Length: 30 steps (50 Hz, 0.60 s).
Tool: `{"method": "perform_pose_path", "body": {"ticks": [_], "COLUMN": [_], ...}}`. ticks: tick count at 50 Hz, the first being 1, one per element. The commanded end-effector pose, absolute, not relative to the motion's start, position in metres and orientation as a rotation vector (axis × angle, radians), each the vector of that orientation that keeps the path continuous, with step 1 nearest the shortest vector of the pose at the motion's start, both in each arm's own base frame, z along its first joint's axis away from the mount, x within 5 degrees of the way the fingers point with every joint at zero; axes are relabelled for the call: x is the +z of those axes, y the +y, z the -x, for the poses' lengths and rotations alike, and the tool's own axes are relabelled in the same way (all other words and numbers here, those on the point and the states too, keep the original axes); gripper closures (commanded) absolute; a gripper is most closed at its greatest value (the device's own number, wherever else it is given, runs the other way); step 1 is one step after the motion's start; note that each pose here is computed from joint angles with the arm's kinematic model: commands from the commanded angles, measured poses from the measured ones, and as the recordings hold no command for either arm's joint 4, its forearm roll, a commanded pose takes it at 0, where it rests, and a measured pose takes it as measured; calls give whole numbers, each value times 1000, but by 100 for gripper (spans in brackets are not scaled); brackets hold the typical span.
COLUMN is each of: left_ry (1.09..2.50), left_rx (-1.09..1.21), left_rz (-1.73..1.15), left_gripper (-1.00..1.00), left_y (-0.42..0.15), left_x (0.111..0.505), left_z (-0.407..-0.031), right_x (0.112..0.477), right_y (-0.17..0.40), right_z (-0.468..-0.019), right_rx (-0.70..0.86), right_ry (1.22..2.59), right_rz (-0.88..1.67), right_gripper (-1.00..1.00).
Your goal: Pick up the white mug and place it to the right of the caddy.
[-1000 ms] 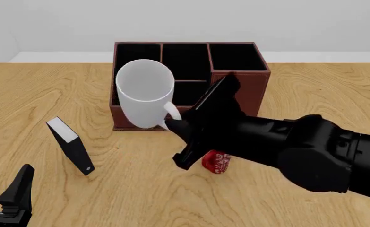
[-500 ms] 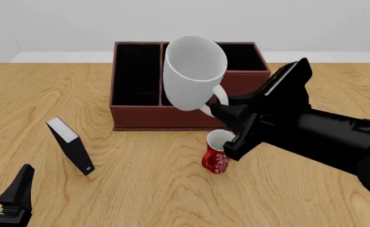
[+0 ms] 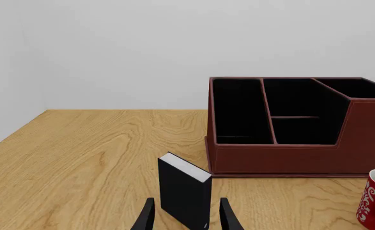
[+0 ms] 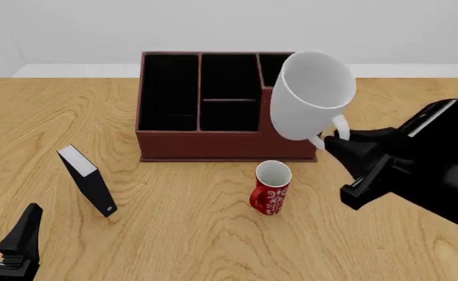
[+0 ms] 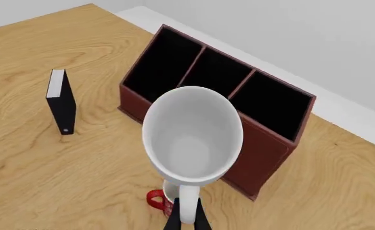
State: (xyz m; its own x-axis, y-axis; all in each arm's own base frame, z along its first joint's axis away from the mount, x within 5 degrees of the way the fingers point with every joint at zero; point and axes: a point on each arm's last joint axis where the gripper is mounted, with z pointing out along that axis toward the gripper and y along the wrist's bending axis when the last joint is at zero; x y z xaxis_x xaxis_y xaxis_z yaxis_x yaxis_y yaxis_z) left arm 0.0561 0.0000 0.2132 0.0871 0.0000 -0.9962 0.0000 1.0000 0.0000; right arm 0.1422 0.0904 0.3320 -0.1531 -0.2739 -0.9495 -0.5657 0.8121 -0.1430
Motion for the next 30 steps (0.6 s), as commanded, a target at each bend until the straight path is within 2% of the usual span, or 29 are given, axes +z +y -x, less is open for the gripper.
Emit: {"method": "perform_pose_path", "body": {"ticks": [1,30], "left_ry": [1484,1484], "left_rx": [0,0], "left_rz": [0,0], "left_gripper": [-100,-100], "left_y": [0,0], "left_x": [213,213], "left_z": [-56,-56], "right_x": [325,318], "right_y": [66,18], "right_z": [-130,-89], "right_rx": [233,50], "right_ry": [1772,1811], "right_rz": [551,307], "right_gripper": [100,100]}}
